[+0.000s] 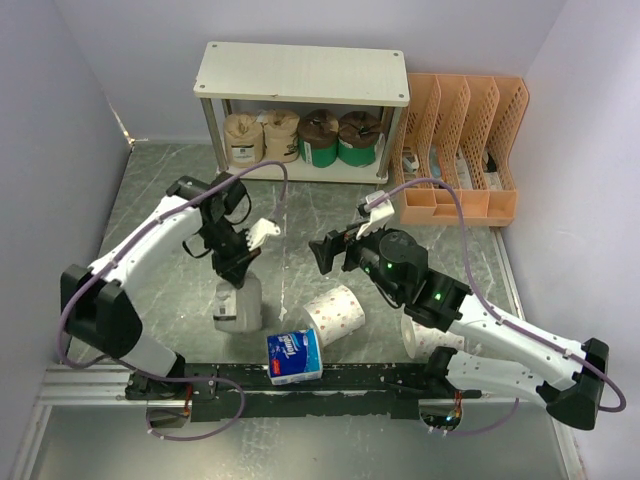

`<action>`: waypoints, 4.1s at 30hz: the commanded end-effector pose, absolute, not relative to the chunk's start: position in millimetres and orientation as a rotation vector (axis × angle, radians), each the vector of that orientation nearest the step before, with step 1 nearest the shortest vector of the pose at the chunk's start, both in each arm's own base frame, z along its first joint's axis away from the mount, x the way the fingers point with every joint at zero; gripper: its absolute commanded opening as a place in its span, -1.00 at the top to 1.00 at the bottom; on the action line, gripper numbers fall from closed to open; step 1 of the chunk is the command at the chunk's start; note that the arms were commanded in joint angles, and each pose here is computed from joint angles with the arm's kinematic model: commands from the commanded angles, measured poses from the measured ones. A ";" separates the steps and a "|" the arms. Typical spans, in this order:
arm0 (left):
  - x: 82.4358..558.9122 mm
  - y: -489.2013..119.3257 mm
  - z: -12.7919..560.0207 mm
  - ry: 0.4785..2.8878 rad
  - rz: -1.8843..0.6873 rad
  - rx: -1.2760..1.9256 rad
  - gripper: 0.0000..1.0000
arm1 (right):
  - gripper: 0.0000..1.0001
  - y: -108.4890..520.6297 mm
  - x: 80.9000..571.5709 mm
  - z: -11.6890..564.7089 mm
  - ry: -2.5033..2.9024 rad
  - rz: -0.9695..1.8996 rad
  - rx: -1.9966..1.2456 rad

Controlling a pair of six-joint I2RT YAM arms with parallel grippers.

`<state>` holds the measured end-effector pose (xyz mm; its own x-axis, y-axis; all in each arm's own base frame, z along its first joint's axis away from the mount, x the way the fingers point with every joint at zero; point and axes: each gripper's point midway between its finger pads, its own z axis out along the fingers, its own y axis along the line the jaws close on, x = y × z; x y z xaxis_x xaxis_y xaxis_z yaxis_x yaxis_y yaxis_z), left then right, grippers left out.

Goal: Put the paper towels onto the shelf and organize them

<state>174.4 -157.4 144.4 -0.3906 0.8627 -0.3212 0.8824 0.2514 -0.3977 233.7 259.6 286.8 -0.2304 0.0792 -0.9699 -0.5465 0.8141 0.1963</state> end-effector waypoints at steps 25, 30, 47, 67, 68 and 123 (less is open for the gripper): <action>383.5 -84.6 414.2 1.726 0.743 0.814 0.86 | -1.00 247.3 249.5 301.5 1.675 0.546 -0.309; 400.0 -98.7 445.6 1.579 0.766 0.847 0.86 | -1.00 243.7 250.4 302.1 1.664 0.543 -0.290; 472.2 -148.7 534.2 1.285 0.791 0.802 0.86 | -1.00 238.5 255.6 295.0 1.654 0.503 -0.291; 544.0 -155.4 508.7 1.260 0.852 0.793 0.22 | -1.00 215.3 251.8 299.7 1.642 0.452 -0.279; 543.4 -155.9 509.2 1.261 0.847 0.792 0.17 | -1.00 214.0 251.5 299.4 1.642 0.449 -0.277; 137.4 -246.9 171.1 1.231 -0.915 2.012 -0.87 | -1.00 114.5 232.3 321.8 1.588 0.441 0.310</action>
